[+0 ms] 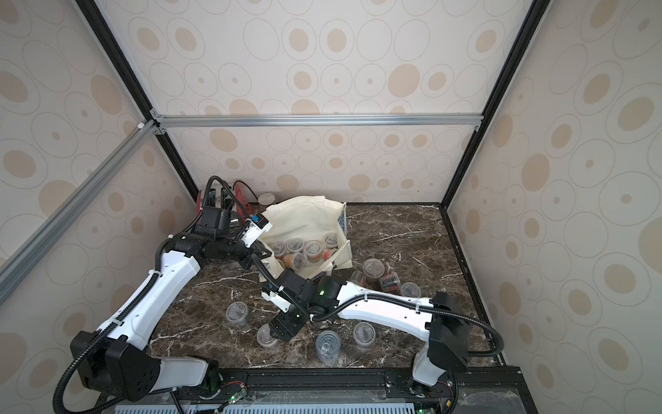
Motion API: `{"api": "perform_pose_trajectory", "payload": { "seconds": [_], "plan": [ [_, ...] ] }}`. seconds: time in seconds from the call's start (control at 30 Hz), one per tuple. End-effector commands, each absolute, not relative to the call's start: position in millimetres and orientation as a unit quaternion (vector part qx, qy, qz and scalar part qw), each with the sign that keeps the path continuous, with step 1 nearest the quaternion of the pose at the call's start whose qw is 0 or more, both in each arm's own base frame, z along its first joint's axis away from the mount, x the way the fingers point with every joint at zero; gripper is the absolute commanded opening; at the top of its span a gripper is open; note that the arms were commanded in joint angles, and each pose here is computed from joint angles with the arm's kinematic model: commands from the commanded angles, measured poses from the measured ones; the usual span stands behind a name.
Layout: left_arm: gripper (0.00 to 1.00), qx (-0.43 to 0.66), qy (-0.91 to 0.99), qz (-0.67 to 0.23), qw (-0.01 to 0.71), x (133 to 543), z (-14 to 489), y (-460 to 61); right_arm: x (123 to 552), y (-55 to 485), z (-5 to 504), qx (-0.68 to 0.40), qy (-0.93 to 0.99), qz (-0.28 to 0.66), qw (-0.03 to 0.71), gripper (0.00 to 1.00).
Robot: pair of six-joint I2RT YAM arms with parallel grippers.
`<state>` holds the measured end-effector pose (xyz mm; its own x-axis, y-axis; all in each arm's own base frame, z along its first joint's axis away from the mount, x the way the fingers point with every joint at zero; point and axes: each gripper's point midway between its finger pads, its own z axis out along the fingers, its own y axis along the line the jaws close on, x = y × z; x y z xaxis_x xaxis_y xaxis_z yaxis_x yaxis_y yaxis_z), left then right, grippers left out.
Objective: Take out the seed jars from the canvas bag
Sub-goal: Place the seed jar at the center of the board.
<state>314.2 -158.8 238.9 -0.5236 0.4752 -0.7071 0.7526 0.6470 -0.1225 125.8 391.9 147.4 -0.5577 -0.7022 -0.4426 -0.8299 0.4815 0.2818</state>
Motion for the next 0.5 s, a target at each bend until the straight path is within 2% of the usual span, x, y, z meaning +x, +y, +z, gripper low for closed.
{"api": "perform_pose_trajectory", "payload": {
  "seconds": [0.0, 0.27, 0.47],
  "plan": [
    [0.00, 0.369, 0.834, -0.194, 0.362, 327.4, 258.5, -158.8, 122.3, 382.2, 117.0, -0.476, 0.849, 0.199, 0.111, 0.72],
    [0.00, 0.376, 0.828, -0.198, 0.365, 323.9, 257.0, -159.9, 118.2, 362.4, 73.0, -0.492, 0.855, 0.144, 0.080, 0.72],
    [0.00, 0.382, 0.829, -0.196, 0.359, 318.8, 249.4, -159.0, 116.3, 360.5, 68.8, -0.487, 0.857, 0.145, 0.079, 0.83]
  ]
}}
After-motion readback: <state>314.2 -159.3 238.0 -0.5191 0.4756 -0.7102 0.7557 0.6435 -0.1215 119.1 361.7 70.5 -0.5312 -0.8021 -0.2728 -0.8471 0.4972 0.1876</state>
